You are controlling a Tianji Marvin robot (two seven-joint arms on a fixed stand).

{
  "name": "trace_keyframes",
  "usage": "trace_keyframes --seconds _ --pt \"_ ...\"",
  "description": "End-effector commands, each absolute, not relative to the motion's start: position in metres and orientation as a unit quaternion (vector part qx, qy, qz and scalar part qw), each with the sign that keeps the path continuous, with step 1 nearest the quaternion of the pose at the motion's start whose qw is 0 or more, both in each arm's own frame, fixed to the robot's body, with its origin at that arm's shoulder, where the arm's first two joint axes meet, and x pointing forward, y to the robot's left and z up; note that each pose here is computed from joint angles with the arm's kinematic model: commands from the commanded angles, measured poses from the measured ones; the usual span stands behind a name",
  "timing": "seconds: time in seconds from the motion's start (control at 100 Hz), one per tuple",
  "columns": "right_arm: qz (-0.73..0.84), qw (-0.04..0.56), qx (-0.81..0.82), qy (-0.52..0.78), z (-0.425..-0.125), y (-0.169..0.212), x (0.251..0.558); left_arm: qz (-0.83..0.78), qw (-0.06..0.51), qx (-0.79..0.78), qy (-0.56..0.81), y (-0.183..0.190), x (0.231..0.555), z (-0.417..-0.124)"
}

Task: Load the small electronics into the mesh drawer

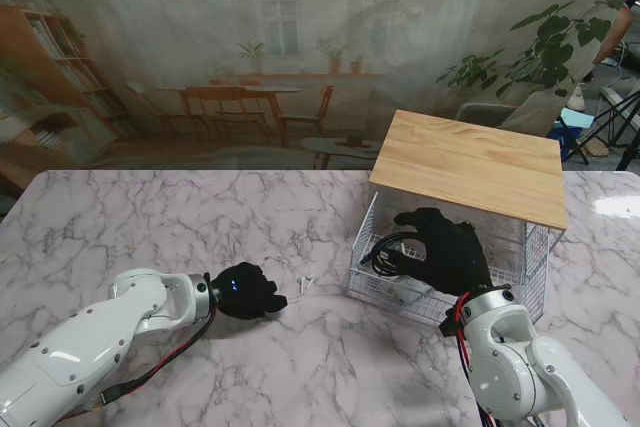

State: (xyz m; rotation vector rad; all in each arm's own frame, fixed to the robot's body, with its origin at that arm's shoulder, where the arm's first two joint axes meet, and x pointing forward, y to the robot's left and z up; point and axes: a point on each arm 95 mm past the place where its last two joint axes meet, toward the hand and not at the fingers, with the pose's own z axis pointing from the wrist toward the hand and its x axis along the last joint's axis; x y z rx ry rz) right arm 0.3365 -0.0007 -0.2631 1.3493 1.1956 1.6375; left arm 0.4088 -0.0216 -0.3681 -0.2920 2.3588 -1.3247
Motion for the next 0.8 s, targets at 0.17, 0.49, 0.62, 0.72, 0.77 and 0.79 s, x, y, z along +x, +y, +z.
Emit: trace_keyframes --seconds 0.17,0.49,0.62,0.72,0.77,0.79 --pt "0.631 0.343 0.525 0.457 -0.2654 -0.0009 0.3344 -0.483 0.177 -0.132 0.848 -0.0107 0.4016 -0.3913" --pt "0.632 0.343 0.523 0.458 -0.2643 -0.0016 0.3349 -0.505 0.175 -0.137 0.834 -0.011 0.4026 -0.3897" --pt "0.631 0.342 0.524 0.457 -0.2647 -0.0016 0.3353 -0.502 0.176 -0.134 0.836 -0.0105 0.4033 -0.3906" --pt "0.632 0.342 0.525 0.457 -0.265 -0.0017 0.3353 -0.503 0.174 -0.131 0.836 -0.0104 0.4033 -0.3906" --pt "0.632 0.342 0.525 0.456 -0.2649 -0.0018 0.3352 -0.507 0.174 -0.131 0.834 -0.0111 0.403 -0.3901" --pt "0.632 0.342 0.525 0.456 -0.2649 -0.0019 0.3352 -0.509 0.174 -0.132 0.833 -0.0113 0.4028 -0.3897"
